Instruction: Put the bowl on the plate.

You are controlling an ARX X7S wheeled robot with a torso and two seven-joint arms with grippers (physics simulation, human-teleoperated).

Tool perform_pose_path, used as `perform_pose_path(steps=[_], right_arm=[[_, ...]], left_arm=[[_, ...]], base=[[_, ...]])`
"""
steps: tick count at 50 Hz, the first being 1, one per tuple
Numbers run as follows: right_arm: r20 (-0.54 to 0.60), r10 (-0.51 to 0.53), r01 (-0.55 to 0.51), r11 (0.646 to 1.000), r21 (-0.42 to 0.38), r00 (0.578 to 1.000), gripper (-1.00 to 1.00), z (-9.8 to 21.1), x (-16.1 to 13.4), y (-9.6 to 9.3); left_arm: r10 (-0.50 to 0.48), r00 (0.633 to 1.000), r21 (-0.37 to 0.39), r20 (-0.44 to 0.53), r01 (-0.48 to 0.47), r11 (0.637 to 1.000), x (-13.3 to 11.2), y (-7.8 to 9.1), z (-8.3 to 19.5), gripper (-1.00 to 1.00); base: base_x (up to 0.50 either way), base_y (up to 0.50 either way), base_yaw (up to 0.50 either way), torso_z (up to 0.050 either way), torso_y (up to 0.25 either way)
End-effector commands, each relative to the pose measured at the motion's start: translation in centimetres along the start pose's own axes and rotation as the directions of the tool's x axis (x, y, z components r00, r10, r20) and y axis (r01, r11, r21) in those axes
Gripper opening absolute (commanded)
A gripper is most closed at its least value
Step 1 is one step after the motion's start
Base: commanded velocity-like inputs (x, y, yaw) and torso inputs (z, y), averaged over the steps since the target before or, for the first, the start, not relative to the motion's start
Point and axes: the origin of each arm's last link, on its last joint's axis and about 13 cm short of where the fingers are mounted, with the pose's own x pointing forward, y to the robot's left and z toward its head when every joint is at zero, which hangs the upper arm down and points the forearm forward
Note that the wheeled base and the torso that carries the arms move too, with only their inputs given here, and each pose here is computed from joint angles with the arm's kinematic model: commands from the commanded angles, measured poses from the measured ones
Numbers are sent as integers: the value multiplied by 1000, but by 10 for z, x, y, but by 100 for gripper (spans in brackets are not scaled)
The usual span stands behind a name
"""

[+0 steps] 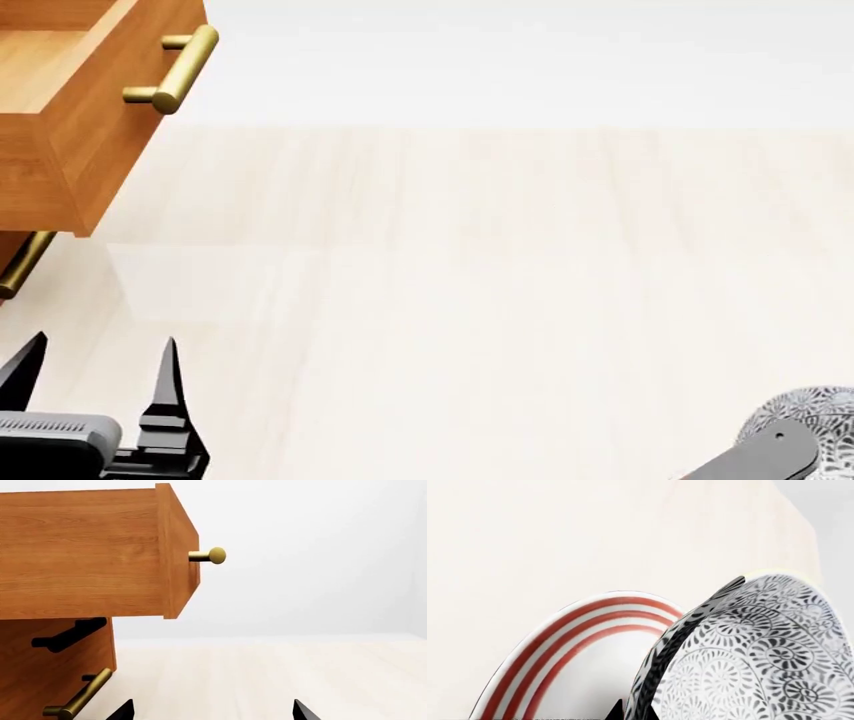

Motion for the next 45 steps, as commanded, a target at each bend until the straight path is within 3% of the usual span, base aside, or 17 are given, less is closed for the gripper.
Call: perform_pose_path(steps=[1,45], right_arm=[[7,-15,15,1000,4,1000,-100,-2,3,0],[-7,18,-18,999,46,1000,-100,-17,12,9]], left_arm=[[1,1000,-1,0,-1,1000,0,0,0,100],[-3,1000,4,-2,3,1000,0,-1,-1,100]], base=[[0,0,0,0,10],[0,0,0,0,0]])
